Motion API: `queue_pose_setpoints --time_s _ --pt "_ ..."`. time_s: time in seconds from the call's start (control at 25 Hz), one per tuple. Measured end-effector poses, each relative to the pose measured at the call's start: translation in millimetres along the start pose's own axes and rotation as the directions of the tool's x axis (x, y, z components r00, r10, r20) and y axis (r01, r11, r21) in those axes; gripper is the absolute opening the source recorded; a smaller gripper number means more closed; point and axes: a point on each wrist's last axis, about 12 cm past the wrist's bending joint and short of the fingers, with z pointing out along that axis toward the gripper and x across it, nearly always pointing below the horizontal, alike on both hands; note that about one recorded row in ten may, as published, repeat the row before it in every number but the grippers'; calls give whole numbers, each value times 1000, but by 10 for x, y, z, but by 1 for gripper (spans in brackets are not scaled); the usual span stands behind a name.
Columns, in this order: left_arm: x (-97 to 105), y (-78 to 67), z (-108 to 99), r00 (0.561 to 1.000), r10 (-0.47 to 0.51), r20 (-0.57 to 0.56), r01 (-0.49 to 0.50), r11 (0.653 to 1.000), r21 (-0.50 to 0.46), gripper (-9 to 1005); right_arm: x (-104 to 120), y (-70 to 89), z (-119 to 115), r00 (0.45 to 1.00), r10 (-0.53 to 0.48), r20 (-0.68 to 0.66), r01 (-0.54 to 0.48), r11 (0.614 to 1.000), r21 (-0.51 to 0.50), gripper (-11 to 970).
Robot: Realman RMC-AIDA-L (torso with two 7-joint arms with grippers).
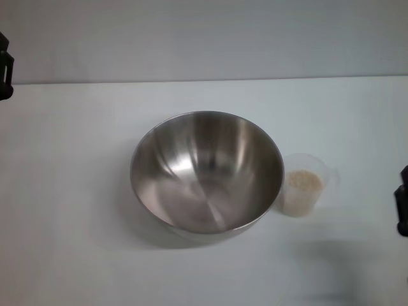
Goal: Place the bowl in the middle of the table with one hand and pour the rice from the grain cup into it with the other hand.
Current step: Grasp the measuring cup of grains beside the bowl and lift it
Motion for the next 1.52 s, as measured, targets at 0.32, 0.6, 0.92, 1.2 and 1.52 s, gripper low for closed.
queue_pose_setpoints --time_s 0.32,0.6,0.92,1.2,1.52 --pt "0 -16 18 1000 6 2 -6 1000 3 457 87 59 -52 997 -6 -76 3 999 -44 490" --pt "9 -31 -9 1000 2 2 -2 1000 0 459 175 83 -58 989 -14 -145 3 997 -74 487" --pt "21 -45 -37 1000 0 -2 0 1000 3 462 232 66 -49 983 -32 -179 16 996 -91 482" --pt "29 -58 -62 1000 -6 -4 6 1000 1 464 264 60 -20 980 -44 -193 24 994 -107 479" --pt "26 -68 -71 1000 -9 3 9 1000 1 467 281 64 37 981 -41 -192 17 992 -125 474"
